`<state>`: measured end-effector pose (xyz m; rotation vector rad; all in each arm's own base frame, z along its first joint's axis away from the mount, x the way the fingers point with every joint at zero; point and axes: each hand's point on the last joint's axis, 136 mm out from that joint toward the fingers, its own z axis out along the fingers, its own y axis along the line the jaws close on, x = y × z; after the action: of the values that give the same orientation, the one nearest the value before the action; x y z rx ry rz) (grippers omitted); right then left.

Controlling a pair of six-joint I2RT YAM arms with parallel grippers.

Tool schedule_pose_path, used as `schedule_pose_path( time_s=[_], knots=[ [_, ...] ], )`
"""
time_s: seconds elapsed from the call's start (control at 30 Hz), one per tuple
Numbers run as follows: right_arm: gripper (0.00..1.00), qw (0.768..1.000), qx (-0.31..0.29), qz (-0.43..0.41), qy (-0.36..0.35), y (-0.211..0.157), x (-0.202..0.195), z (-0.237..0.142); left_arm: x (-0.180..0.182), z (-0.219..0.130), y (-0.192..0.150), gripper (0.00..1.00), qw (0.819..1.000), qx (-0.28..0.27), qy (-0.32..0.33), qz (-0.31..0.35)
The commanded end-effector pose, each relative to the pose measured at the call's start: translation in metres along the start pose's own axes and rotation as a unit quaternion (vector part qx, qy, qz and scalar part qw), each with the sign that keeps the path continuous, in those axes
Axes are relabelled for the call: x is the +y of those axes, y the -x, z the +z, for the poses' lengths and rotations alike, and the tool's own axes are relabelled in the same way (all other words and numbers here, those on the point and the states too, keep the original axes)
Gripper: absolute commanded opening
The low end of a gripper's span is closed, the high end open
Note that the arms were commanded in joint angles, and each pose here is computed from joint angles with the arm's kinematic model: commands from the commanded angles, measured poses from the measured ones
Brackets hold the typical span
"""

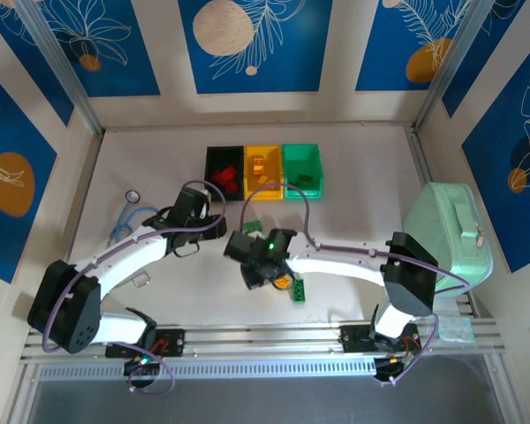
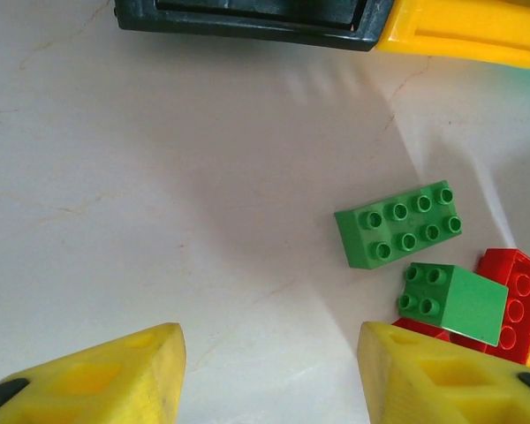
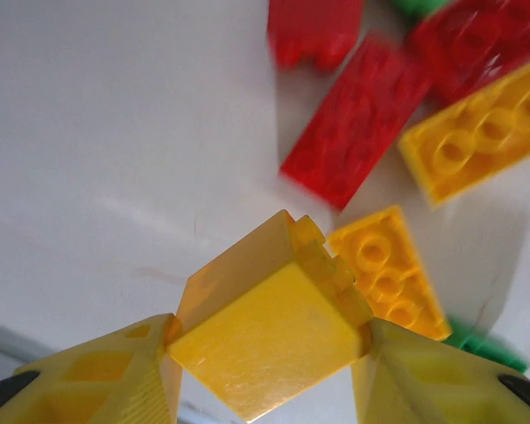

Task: Sort the legos into containers by color
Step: Pick up the lego from the bottom-center of the table, then place the lego in the container.

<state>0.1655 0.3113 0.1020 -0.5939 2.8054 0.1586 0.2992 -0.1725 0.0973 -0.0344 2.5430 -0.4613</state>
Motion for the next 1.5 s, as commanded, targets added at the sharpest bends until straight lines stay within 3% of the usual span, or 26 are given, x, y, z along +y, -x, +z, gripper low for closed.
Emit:
schedule_pose_path(
  time_s=[0.0,0.2,0.7,1.0,1.1,1.17,1.47],
  knots=[
    [0.48,0.998,-0.055,-0.004,0.002,0.049,-0.017,-0.031,0.005,-0.006,-0.005,0.54,1.0,-0.007,0.006,-0.003],
    [0.48,0.996,-0.089,0.027,0.011,0.119,-0.045,-0.044,0.013,-0.017,-0.015,0.54,1.0,-0.017,0.008,-0.005],
    [0.47,0.994,-0.062,0.085,0.012,0.232,-0.107,0.021,0.022,-0.038,-0.031,0.55,0.998,-0.058,-0.019,-0.02],
    [0.49,0.992,-0.057,0.112,0.029,0.26,-0.116,0.042,0.025,-0.043,-0.032,0.55,0.998,-0.064,-0.015,-0.021],
    [0.58,0.992,-0.05,0.109,0.039,0.261,-0.114,0.047,0.025,-0.044,-0.031,0.55,0.997,-0.066,-0.015,-0.021],
    [0.68,0.992,-0.052,0.092,0.067,0.262,-0.103,0.046,0.025,-0.044,-0.031,0.55,0.998,-0.066,-0.016,-0.021],
    [0.7,0.99,-0.08,0.093,0.071,0.254,-0.102,0.018,0.021,-0.042,-0.032,0.55,0.997,-0.066,-0.027,-0.022]
  ],
)
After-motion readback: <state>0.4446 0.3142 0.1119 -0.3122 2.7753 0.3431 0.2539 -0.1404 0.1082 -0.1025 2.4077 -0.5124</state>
